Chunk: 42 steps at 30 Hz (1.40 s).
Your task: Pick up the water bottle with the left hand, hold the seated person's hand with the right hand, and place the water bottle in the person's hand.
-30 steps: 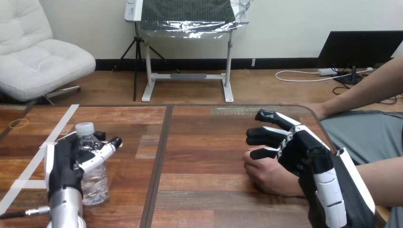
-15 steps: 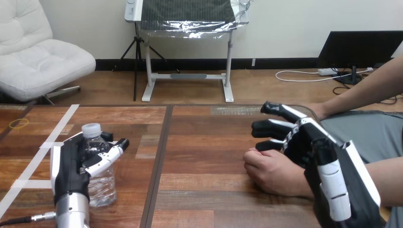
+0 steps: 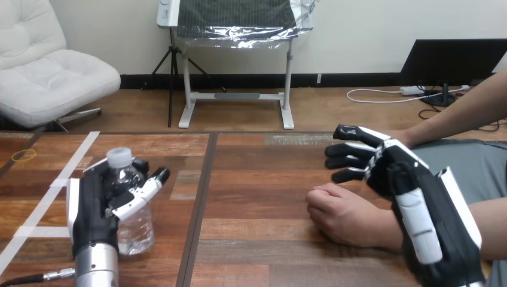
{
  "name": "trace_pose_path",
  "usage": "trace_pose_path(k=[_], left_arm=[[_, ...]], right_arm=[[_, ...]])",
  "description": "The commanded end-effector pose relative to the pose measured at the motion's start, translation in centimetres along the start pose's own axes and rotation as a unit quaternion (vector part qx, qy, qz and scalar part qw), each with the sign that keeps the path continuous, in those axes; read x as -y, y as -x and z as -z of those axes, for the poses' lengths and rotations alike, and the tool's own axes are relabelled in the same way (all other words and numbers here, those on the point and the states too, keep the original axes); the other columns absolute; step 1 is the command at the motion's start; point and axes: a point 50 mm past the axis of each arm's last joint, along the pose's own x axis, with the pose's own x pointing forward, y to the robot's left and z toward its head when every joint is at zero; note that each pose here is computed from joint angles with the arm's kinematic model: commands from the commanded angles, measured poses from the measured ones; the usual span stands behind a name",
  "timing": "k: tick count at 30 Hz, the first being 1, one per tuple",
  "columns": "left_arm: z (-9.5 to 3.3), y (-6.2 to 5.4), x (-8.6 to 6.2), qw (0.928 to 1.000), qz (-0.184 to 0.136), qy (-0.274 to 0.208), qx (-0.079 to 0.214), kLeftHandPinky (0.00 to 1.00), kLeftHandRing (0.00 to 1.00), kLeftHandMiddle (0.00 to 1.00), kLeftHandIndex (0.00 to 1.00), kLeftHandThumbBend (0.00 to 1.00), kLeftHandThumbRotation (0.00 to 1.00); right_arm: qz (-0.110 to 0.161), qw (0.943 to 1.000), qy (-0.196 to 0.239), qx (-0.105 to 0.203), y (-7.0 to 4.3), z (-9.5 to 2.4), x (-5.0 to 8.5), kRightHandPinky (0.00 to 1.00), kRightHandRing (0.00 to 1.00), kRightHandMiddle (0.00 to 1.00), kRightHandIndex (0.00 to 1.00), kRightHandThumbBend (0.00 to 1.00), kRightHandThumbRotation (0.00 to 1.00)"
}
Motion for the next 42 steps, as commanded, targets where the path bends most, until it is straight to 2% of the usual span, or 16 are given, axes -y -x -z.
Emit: trace_pose_path(k=[1, 3, 11, 14, 18, 23, 32, 33, 38, 39, 42], left_arm=[[-4.6, -0.6, 0.8, 0.9927, 0.012, 0.021, 0.119, 0.29, 0.32, 0.38, 0.40, 0.59, 0.00], [-4.7, -0.5, 0.9, 0.9921, 0.013, 0.025, 0.122, 0.28, 0.32, 0.38, 0.40, 0.59, 0.00], [-5.8, 0.2, 1.1, 0.9852, 0.019, 0.031, 0.168, 0.27, 0.31, 0.37, 0.39, 0.58, 0.00], [-6.4, 0.5, 1.2, 0.9830, 0.022, 0.039, 0.178, 0.27, 0.31, 0.36, 0.38, 0.58, 0.00], [-6.9, 0.9, 1.3, 0.9780, 0.031, 0.052, 0.199, 0.26, 0.30, 0.36, 0.38, 0.56, 0.00], [-7.5, 1.3, 1.4, 0.9749, 0.036, 0.067, 0.209, 0.26, 0.30, 0.36, 0.38, 0.54, 0.00], [-8.6, 1.7, 1.3, 0.9697, 0.039, 0.066, 0.232, 0.24, 0.29, 0.35, 0.37, 0.53, 0.00], [-8.7, 1.8, 1.2, 0.9689, 0.040, 0.069, 0.234, 0.24, 0.29, 0.35, 0.37, 0.53, 0.00], [-9.2, 2.0, 1.2, 0.9660, 0.045, 0.076, 0.243, 0.24, 0.29, 0.35, 0.37, 0.53, 0.00], [-9.3, 2.0, 1.2, 0.9649, 0.047, 0.079, 0.246, 0.24, 0.29, 0.35, 0.37, 0.53, 0.00], [-9.5, 2.1, 1.1, 0.9629, 0.052, 0.082, 0.252, 0.23, 0.29, 0.35, 0.37, 0.53, 0.00]], right_arm=[[0.002, 0.9974, 0.053, 0.049, -2.1, -1.0, 1.5, 0.59, 0.67, 0.70, 0.75, 0.58, 0.92], [0.004, 0.9971, 0.058, 0.049, -2.3, -1.0, 1.7, 0.59, 0.67, 0.70, 0.75, 0.59, 0.90], [0.000, 0.9905, 0.122, 0.064, -3.5, -1.4, 3.3, 0.60, 0.69, 0.72, 0.75, 0.62, 0.84], [0.001, 0.9864, 0.148, 0.072, -3.9, -1.5, 3.9, 0.61, 0.71, 0.73, 0.76, 0.62, 0.82], [0.000, 0.9777, 0.195, 0.078, -4.5, -1.5, 4.9, 0.62, 0.71, 0.73, 0.76, 0.62, 0.82], [-0.007, 0.9718, 0.221, 0.082, -5.1, -1.5, 5.8, 0.64, 0.73, 0.75, 0.77, 0.63, 0.79], [-0.023, 0.9503, 0.309, 0.034, -5.8, -1.5, 7.5, 0.65, 0.77, 0.79, 0.79, 0.72, 0.75], [-0.028, 0.9463, 0.321, 0.028, -6.0, -1.5, 7.8, 0.65, 0.77, 0.79, 0.79, 0.73, 0.75], [-0.042, 0.9349, 0.352, 0.009, -6.3, -1.5, 8.4, 0.66, 0.79, 0.81, 0.80, 0.77, 0.71], [-0.047, 0.9306, 0.363, 0.002, -6.4, -1.5, 8.6, 0.66, 0.79, 0.81, 0.81, 0.78, 0.70], [-0.058, 0.9227, 0.381, -0.009, -6.6, -1.4, 9.0, 0.67, 0.81, 0.82, 0.82, 0.81, 0.66]])
